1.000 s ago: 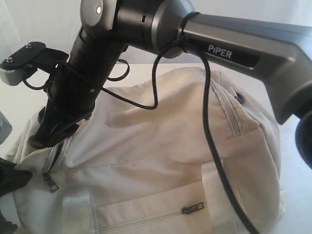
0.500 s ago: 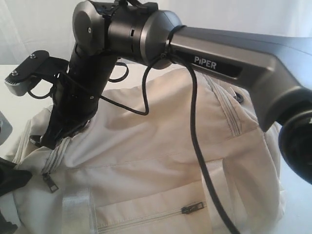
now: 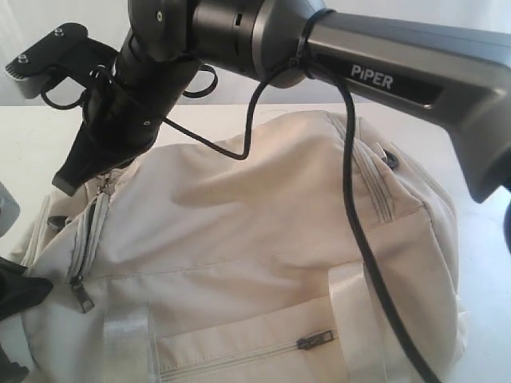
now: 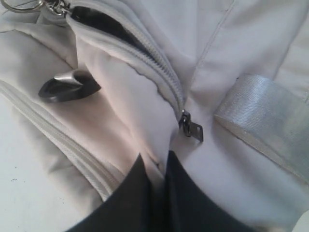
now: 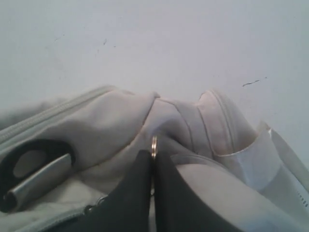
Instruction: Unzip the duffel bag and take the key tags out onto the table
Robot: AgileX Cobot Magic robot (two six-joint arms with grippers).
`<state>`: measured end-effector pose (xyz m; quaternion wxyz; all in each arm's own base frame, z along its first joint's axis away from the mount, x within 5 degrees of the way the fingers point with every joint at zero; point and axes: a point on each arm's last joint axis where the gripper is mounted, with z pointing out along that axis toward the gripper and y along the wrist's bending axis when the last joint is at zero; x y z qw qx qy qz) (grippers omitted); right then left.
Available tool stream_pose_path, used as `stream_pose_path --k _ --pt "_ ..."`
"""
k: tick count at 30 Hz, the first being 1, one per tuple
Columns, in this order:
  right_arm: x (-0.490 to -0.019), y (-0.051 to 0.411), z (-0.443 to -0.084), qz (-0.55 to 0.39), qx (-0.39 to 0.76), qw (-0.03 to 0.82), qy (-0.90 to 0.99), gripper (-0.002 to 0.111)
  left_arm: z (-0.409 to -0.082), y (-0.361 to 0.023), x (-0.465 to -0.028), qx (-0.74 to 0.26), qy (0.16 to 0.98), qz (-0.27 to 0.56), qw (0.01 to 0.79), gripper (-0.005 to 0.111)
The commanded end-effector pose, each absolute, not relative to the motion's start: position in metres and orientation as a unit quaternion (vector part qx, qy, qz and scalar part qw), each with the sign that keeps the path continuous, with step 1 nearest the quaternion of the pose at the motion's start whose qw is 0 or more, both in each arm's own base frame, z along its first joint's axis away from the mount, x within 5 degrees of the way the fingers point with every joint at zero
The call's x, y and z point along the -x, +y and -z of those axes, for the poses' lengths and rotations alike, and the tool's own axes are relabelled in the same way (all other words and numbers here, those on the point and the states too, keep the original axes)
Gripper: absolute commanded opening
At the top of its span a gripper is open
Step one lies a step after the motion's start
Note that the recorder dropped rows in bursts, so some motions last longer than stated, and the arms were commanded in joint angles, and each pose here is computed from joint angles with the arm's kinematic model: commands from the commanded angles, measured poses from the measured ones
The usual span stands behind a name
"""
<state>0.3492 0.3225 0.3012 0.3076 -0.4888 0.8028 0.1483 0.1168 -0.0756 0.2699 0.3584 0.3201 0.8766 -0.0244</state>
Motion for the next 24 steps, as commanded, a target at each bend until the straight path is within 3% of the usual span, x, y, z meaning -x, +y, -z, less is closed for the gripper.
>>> stream_pose_path --k 1,14,24 --pt "-0.363 0.316 -0.314 -0.156 0.443 0.367 0.803 0.0 -0.269 -0.075 -0.113 -0.316 0.882 0.032 0.348 0.0" --pt "-0.404 0.303 -0.304 -0.159 0.361 0.447 0.803 0.0 -0.267 -0.074 -0.111 -0.327 0.884 0.031 0.333 0.0" --pt "-0.388 0.295 -0.312 -0.206 0.359 0.371 0.832 0.0 -0.266 -0.073 -0.11 -0.335 0.883 0.021 0.327 0.0"
